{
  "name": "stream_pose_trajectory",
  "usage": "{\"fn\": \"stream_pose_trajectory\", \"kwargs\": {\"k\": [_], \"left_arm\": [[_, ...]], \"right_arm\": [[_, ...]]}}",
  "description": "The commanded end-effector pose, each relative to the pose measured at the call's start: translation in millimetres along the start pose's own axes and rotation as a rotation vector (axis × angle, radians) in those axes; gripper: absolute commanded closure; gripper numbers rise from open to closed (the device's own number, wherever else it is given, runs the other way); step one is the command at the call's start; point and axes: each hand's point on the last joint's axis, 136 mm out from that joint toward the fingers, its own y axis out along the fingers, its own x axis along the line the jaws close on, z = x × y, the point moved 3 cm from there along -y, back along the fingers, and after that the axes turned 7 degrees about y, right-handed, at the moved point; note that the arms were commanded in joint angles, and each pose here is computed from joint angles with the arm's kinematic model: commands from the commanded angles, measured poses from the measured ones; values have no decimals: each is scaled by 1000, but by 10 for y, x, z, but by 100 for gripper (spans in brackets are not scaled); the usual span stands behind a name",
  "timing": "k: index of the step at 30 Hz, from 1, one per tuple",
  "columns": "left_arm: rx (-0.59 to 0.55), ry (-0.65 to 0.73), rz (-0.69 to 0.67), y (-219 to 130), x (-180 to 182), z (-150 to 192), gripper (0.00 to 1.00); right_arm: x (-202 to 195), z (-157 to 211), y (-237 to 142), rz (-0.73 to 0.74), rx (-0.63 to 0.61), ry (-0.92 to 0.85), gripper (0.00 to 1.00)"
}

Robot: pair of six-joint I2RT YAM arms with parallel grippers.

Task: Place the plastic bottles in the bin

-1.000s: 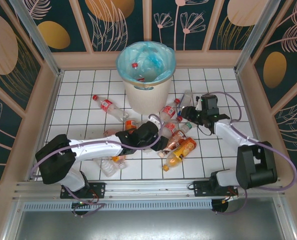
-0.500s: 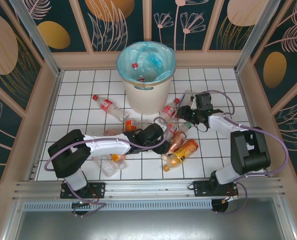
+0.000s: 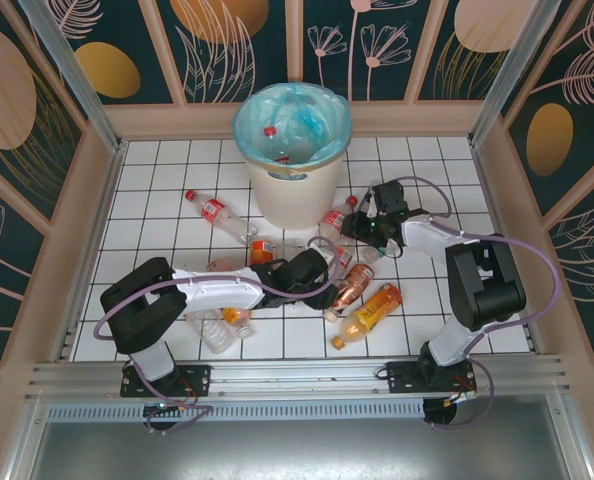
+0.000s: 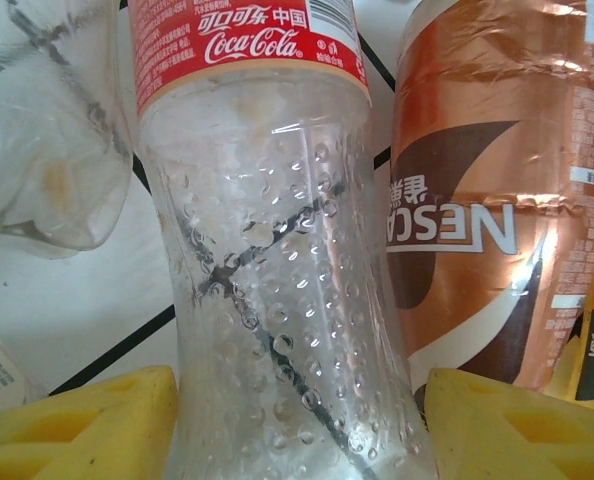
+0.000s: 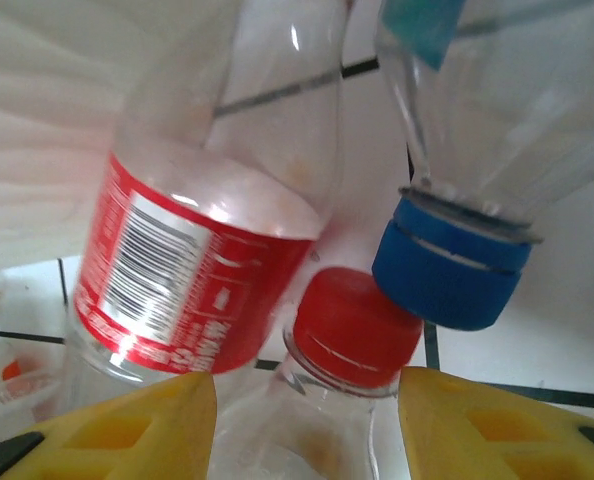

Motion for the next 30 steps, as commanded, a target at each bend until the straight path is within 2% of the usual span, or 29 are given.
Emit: {"fn": "stream_pose_trajectory", "kwargs": {"k": [1,13,30], "left_arm": [[32,2,-50,23,82,124,33],[-45,-7,-29,-102,61,18,34],[-56,1,-27,-93,68,33,33]], "right_arm": [[-13,-35,5,58,5,-1,48],[-34,-14,75,44,6,10,49],[12,7,113,-50,-21,74,49]]}}
